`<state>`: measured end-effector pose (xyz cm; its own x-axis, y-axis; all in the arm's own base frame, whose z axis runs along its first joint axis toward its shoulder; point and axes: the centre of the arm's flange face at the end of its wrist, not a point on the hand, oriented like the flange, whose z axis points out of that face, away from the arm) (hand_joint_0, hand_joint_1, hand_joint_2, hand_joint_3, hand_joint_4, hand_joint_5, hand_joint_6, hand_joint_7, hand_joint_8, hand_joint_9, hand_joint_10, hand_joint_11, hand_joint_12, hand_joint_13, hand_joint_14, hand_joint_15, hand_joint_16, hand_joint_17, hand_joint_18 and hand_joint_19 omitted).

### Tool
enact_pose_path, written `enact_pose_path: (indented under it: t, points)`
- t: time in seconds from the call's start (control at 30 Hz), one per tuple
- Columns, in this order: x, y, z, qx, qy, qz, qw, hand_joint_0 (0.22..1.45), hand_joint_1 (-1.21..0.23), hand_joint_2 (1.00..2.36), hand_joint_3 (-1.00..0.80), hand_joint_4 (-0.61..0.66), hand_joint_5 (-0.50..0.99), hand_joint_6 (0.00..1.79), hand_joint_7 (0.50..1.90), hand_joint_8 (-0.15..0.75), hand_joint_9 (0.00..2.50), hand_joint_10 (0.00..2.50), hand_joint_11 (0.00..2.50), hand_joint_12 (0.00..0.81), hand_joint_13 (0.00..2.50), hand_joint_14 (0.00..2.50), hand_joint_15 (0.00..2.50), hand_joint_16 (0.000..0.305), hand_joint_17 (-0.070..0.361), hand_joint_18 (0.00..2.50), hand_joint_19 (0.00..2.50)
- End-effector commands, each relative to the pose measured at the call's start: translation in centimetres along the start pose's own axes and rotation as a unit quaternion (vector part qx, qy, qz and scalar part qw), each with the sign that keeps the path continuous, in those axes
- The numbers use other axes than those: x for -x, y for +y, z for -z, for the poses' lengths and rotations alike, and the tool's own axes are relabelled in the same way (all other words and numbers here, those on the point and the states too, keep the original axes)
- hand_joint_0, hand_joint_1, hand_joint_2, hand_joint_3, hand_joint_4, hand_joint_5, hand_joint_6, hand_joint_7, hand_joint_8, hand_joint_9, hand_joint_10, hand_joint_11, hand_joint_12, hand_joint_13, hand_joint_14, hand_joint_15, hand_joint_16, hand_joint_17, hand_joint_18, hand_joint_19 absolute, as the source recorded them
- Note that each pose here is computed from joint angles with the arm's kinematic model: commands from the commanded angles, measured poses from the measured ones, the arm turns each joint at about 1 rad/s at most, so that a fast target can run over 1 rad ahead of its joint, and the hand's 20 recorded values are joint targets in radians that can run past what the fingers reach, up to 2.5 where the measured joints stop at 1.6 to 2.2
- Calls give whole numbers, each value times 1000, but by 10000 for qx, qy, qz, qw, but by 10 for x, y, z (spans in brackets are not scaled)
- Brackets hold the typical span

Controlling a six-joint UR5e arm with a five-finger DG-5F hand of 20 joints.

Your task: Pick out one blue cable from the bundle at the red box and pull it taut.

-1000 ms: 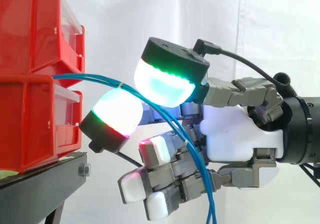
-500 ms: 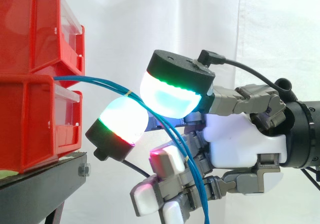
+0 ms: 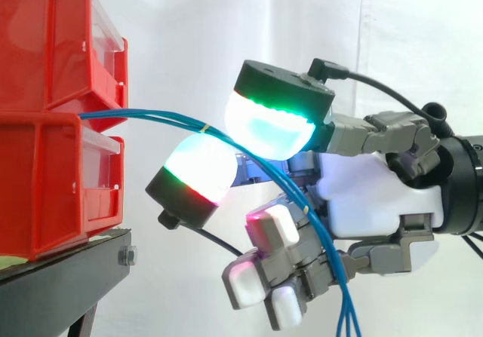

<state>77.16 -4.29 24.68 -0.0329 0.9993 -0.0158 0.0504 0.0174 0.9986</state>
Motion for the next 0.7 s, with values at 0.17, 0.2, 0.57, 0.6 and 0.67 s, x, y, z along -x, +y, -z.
enact_pose_path:
  t: [0.17, 0.2, 0.57, 0.6, 0.67]
  points:
    - [2, 7, 7, -150, -6, 14, 9999, 557, -592, 1009, -351, 29, -111, 890, 822, 303, 1085, 23, 670, 350, 847, 18, 428, 51, 115, 782, 584]
    - [2, 9, 7, -134, -7, 13, 9999, 548, -577, 1007, -395, 35, -109, 884, 824, 303, 1086, 25, 678, 353, 850, 16, 427, 51, 115, 786, 590]
    - [3, 8, 7, -142, 1, 13, 9999, 460, -583, 1000, -500, 89, -111, 833, 827, 323, 1110, 24, 665, 379, 884, 15, 421, 58, 131, 864, 551]
    - [3, 7, 7, -150, 1, 13, 9999, 446, -606, 1000, -500, 96, -111, 832, 821, 330, 1115, 23, 654, 383, 892, 15, 419, 60, 134, 879, 546]
    - [3, 8, 7, -134, 1, 12, 9999, 446, -618, 1000, -500, 99, -110, 832, 814, 328, 1119, 23, 666, 384, 902, 15, 417, 59, 133, 885, 545]
